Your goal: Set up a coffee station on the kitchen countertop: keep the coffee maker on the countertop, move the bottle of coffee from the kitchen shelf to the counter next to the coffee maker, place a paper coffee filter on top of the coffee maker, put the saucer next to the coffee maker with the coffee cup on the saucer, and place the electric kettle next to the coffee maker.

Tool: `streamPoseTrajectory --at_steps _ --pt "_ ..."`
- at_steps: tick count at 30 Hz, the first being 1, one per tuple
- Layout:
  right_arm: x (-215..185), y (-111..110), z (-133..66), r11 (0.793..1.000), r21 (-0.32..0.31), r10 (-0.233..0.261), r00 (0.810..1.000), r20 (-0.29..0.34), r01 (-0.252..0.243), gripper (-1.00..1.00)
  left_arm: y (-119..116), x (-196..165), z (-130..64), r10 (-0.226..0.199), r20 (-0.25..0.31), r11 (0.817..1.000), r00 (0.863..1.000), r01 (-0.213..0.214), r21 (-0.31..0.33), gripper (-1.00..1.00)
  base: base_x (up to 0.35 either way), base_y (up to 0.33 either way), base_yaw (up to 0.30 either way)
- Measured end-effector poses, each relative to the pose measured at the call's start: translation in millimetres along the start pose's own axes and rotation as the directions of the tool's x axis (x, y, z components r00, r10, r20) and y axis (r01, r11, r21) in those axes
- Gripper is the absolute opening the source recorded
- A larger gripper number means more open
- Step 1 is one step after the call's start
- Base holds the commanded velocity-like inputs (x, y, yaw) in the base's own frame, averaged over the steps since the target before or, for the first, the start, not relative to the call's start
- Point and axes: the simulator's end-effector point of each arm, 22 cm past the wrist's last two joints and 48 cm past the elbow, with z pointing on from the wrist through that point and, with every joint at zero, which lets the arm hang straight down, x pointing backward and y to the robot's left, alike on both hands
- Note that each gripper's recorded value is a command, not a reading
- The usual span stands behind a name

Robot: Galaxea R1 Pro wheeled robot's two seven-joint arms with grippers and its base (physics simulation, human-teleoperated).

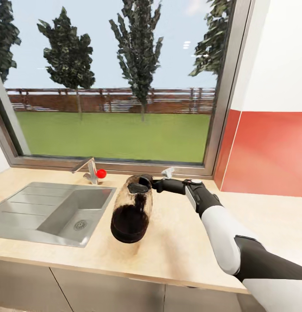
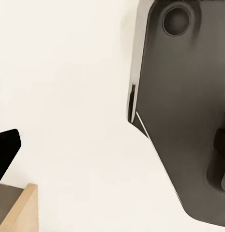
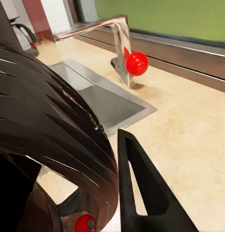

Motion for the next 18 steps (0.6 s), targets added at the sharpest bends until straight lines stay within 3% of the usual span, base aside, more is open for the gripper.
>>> streamPoseTrajectory --at_steps 18 --pt "-12.5 5.8 -5.1 1.000 0.001 -0.017 1.000 0.012 0.017 -1.00 -0.5 -8.1 -0.3 -0.003 0.021 1.000 1.000 0.003 0.002 1.00 0.000 0.311 0.190"
